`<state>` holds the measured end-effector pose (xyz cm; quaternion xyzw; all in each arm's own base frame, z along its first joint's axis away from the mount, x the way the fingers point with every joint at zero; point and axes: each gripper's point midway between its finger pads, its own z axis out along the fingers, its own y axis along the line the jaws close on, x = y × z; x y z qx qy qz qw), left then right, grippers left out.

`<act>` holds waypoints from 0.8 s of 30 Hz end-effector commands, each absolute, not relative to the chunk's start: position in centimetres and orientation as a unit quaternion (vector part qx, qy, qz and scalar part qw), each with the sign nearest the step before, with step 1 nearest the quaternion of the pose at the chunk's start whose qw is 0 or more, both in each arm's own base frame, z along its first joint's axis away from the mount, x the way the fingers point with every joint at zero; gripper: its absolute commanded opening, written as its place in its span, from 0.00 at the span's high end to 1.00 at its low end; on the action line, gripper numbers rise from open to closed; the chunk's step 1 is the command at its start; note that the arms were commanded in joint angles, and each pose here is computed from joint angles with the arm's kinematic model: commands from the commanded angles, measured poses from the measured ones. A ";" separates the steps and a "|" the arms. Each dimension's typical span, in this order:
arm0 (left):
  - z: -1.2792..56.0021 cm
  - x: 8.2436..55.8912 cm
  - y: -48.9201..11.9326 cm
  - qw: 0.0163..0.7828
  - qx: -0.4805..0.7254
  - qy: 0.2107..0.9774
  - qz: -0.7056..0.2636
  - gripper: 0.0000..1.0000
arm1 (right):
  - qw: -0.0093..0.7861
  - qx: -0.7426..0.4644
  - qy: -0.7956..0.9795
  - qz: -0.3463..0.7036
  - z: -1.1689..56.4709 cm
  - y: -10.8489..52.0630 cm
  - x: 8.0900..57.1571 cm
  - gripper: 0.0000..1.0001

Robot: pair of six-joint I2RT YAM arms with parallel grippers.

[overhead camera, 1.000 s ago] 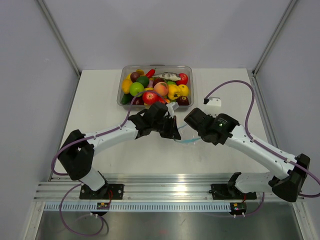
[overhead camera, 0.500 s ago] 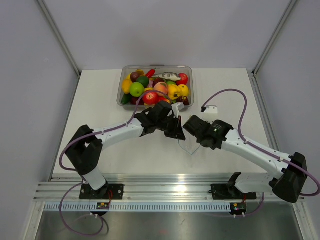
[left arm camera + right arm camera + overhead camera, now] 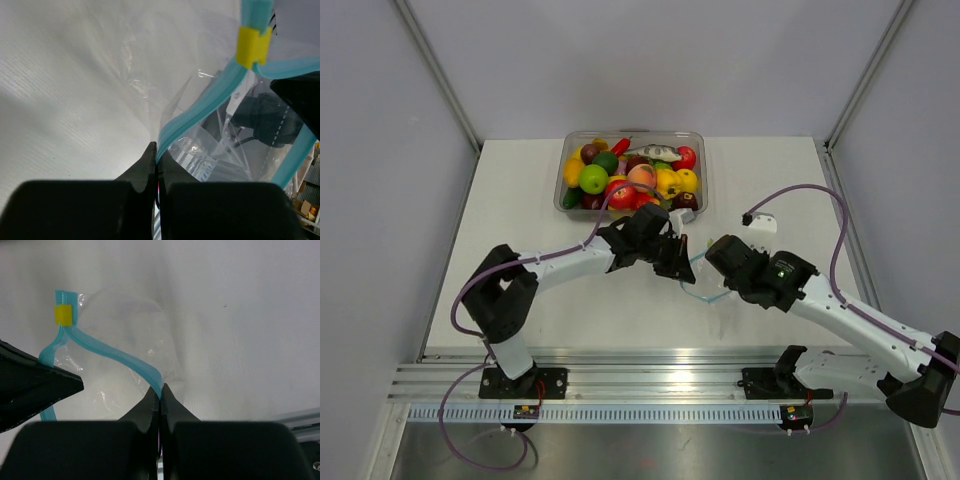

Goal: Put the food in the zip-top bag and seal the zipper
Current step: Open the zipper of the food storage bag at the center of the board.

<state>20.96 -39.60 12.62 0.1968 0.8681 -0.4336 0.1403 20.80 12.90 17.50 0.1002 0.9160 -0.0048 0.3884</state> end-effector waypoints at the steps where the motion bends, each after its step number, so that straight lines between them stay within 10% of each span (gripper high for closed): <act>1: 14.4 21.5 -42.6 0.145 0.218 0.840 -0.475 1.00 | 0.416 0.120 0.901 -0.041 19.6 10.7 21.1 1.00; 9: 14.4 22.7 -45.1 0.158 0.247 0.825 -0.483 1.00 | 0.390 0.086 0.906 -0.139 18.4 11.1 22.8 1.00; 12: 12.3 23.7 -43.2 0.157 0.240 0.847 -0.448 0.73 | 0.378 0.075 0.911 -0.146 16.6 12.1 23.4 1.00; 13: 11.7 24.1 -42.4 0.155 0.235 0.855 -0.437 0.32 | 0.382 0.077 0.911 -0.134 16.3 12.8 23.8 1.00; 15: 11.1 24.6 -40.8 0.157 0.230 0.867 -0.412 0.01 | 0.375 0.067 0.915 -0.129 15.2 13.4 24.0 1.00; 24: 13.8 25.5 -35.1 0.214 0.217 0.889 -0.341 0.15 | 0.367 0.050 0.923 -0.099 13.4 15.9 25.0 1.00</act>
